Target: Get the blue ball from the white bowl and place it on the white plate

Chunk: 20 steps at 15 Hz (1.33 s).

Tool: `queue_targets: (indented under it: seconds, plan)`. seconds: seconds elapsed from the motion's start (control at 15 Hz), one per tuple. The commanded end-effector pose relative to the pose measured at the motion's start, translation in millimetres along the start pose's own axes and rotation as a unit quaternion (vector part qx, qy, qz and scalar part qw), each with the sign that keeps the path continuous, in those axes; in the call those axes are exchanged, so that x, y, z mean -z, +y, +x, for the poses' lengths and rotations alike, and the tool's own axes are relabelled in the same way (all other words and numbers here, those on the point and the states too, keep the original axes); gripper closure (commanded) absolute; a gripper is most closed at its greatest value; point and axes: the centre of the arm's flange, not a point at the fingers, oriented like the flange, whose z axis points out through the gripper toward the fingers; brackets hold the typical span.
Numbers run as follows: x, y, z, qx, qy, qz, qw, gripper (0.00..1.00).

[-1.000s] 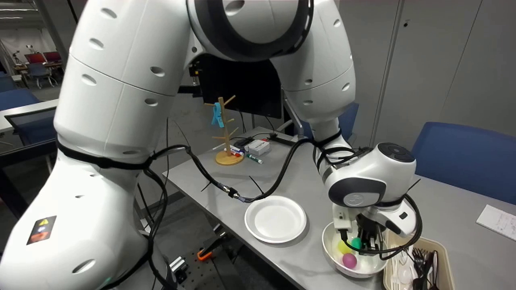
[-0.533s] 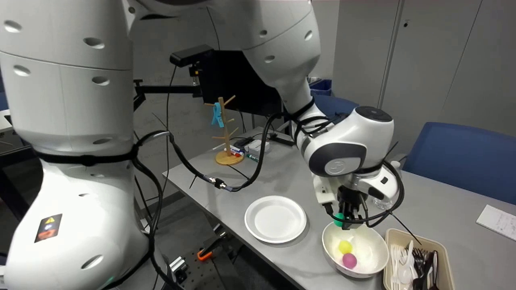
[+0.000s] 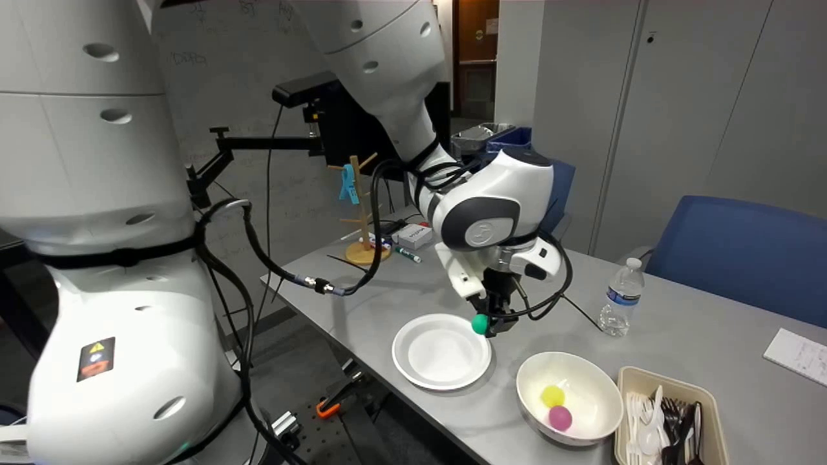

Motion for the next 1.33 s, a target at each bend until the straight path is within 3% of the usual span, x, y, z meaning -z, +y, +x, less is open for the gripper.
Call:
queue_targets:
  seconds: [0.0,0.27,0.67,1.27]
  plan:
    - [-24,-34,-19,0.061,-0.017,-0.002,0.998,0.82]
    - [-58,-63,-25,0.096,-0.023,-0.014,0.995,0.82]
    - [-99,-69,-18,0.111,-0.016,-0.024,0.9934,0.82]
    - [-116,-71,-1,0.119,-0.013,-0.028,0.9924,0.82]
